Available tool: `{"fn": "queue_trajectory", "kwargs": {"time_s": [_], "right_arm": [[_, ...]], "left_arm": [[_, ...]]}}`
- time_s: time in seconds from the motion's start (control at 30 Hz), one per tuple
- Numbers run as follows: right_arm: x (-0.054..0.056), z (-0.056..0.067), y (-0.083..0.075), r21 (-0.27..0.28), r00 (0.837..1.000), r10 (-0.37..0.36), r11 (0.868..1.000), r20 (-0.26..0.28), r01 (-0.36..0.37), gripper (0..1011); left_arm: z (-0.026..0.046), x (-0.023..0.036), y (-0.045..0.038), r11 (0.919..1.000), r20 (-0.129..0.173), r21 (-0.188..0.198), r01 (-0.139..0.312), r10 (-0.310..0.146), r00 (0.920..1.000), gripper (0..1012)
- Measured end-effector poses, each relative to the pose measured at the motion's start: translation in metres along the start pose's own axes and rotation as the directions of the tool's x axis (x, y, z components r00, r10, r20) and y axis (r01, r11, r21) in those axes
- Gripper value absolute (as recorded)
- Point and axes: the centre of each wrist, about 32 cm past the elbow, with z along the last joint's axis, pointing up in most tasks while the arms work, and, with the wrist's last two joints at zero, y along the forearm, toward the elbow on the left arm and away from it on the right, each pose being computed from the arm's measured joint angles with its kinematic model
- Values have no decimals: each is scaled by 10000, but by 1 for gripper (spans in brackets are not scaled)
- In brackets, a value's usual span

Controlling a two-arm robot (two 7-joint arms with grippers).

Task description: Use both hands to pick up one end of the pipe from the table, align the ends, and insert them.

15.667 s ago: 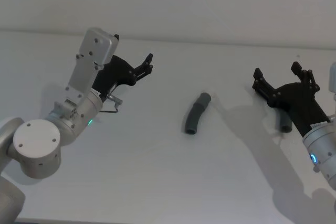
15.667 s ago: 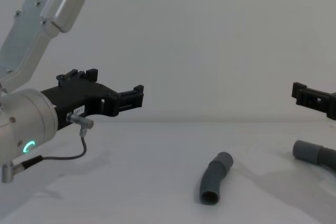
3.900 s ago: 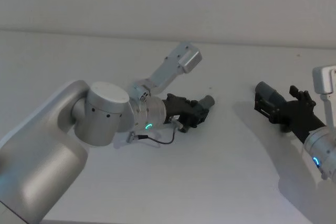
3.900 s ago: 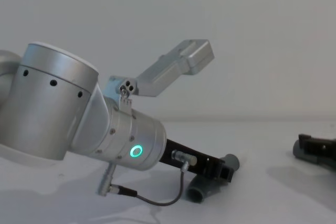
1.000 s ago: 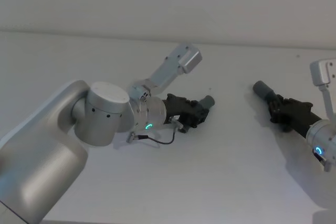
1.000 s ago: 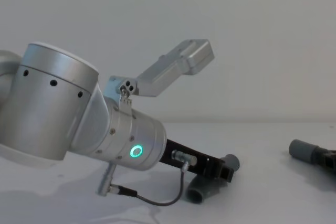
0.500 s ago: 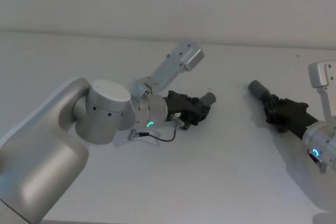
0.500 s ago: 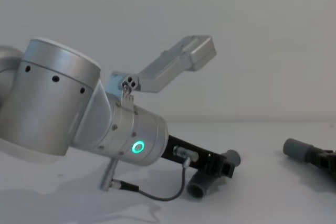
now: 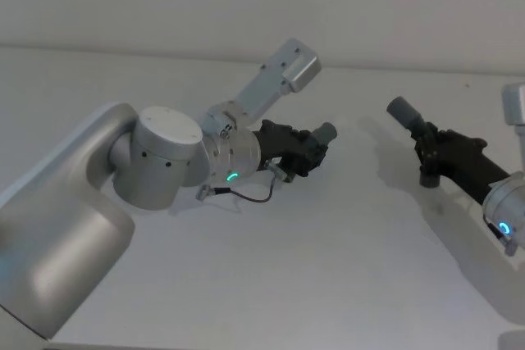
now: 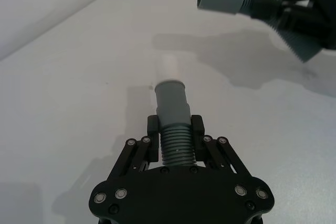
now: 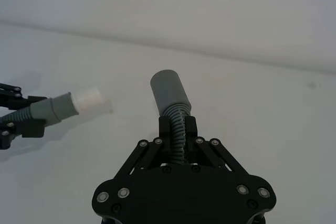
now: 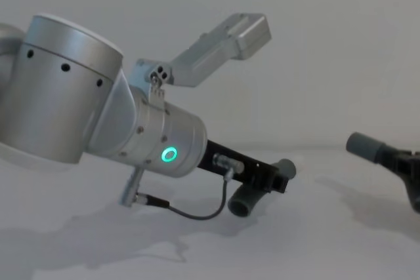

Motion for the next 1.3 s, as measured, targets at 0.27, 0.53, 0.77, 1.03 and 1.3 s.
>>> {"fn": "queue_trajectory", "kwargs": {"time_s": [0.27, 0.53, 0.77, 1.03, 1.3], "right_arm": [[234, 72, -96, 725, 9981, 501, 9960, 346, -525, 158], [515, 137, -187, 1062, 9888, 1243, 9855, 821, -1327, 157], [723, 209, -236, 1059, 9712, 2026, 9706, 1251, -2161, 157], [911, 295, -264, 815, 9391, 3029, 9444, 1622, -3187, 157], [1081, 413, -267, 275, 8873, 4218, 9006, 1863, -4339, 157]], "left_arm": [[38, 132, 93, 9991, 523, 147, 391, -399, 9978, 348], [49, 317, 243, 9929, 1118, 385, 1130, -1166, 9869, 348], [100, 461, 372, 9815, 1626, 532, 1840, -1904, 9682, 348], [211, 590, 482, 9646, 2252, 671, 2549, -2636, 9380, 347], [339, 666, 518, 9468, 3019, 767, 3127, -3209, 8977, 348]]}}
